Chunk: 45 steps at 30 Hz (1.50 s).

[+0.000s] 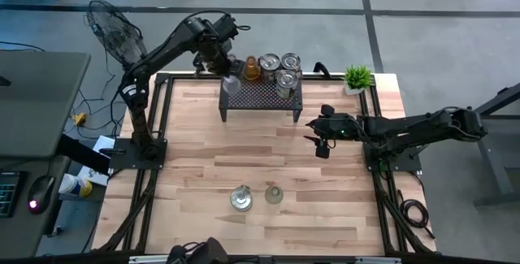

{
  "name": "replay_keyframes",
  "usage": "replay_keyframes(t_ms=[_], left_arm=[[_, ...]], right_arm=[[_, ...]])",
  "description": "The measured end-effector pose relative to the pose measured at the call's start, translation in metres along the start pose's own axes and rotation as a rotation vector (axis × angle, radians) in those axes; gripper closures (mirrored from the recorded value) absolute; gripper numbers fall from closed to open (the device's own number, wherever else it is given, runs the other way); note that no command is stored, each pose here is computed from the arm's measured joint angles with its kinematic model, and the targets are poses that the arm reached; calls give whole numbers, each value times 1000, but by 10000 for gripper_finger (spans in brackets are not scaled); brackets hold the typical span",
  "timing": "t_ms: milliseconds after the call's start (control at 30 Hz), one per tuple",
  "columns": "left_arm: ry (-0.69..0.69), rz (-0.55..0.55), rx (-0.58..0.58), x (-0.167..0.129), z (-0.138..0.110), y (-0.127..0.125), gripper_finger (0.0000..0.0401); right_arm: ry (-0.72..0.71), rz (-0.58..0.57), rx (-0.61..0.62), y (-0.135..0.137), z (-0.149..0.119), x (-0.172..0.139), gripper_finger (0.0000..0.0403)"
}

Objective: Pick & Place candle stick holders
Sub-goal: Put the transparent glass candlestick on the shelf aligned with the other candlesticks

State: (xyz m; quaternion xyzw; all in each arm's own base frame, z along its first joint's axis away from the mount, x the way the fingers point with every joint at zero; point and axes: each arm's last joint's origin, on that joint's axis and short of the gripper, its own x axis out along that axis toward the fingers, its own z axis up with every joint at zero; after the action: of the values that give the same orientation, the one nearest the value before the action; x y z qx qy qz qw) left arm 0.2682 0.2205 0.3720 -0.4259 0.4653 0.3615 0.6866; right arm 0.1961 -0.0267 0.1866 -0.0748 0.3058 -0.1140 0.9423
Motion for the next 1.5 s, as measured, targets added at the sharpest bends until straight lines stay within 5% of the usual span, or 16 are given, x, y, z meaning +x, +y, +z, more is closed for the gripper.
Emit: replay_keyframes(t_ms=[1500], left_arm=[[36,-6,-27,17,11,2,378]], right_arm=[[0,0,-19,0,0,0,204]])
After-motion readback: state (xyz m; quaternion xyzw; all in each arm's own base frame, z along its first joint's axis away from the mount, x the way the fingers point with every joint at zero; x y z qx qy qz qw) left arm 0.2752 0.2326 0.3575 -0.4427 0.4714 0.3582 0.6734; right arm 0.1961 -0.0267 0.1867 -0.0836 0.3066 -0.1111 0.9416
